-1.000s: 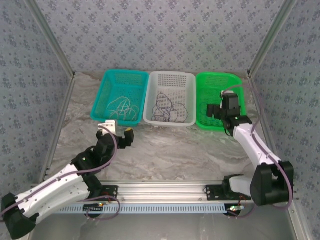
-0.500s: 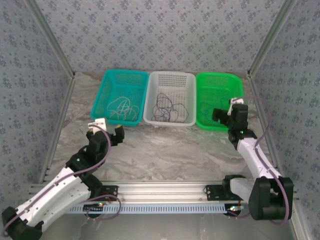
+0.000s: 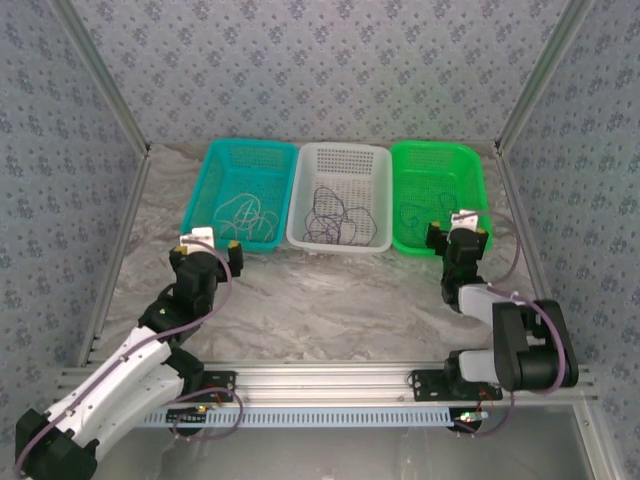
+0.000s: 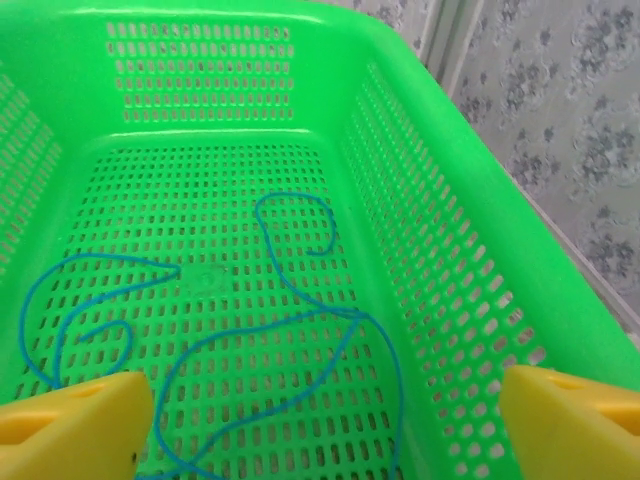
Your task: Untangle the cables
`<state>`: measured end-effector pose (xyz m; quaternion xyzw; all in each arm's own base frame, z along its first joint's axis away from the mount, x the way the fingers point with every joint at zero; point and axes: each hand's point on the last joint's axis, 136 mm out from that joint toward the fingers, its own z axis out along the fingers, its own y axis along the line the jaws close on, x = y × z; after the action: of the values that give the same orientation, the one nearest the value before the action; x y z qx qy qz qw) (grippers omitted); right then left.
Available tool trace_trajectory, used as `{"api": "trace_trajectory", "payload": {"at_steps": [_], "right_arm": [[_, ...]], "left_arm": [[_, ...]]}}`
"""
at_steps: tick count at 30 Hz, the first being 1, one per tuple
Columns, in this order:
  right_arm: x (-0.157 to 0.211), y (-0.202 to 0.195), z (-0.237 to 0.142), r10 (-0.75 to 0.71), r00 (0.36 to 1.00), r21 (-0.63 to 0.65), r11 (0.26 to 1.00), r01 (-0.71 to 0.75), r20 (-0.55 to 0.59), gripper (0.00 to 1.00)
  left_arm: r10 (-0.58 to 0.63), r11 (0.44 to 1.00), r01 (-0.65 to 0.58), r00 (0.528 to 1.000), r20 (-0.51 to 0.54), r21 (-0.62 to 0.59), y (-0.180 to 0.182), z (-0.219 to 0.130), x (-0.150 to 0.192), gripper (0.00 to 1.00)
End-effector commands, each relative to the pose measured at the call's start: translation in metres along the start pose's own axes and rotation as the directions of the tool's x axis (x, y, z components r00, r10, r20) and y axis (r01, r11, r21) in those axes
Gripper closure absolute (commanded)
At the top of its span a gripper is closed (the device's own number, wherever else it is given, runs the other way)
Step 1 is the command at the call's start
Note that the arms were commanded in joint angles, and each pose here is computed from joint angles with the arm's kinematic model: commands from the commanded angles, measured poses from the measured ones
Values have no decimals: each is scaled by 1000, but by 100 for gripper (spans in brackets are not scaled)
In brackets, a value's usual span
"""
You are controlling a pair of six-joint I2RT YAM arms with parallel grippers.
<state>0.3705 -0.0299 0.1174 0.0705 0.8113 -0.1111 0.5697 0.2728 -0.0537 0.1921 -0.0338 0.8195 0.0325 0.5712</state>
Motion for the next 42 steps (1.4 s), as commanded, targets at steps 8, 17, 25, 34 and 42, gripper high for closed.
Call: {"api": "trace_trajectory", "payload": {"at_steps": [8, 17, 25, 34, 42], "right_arm": [[16, 19, 19, -48, 999, -141, 989, 44, -22, 7], [26, 21, 26, -13, 998, -215, 977, -1, -62, 2], [25, 22, 26, -13, 998, -221, 975, -1, -61, 0], [25, 22, 26, -15, 998, -219, 976, 1, -61, 0], [25, 22, 26, -15, 998, -218, 976, 1, -61, 0]], "left_arm": [[8, 998, -1, 994, 106, -63, 33, 22, -13, 1], [16, 1000, -16, 996, 92, 4, 44, 71, 7, 1], [58, 998, -60, 994, 88, 26, 40, 90, 24, 1], [111, 988, -118, 991, 71, 101, 23, 114, 19, 0], [98, 991, -106, 991, 92, 85, 27, 109, 15, 1]]}}
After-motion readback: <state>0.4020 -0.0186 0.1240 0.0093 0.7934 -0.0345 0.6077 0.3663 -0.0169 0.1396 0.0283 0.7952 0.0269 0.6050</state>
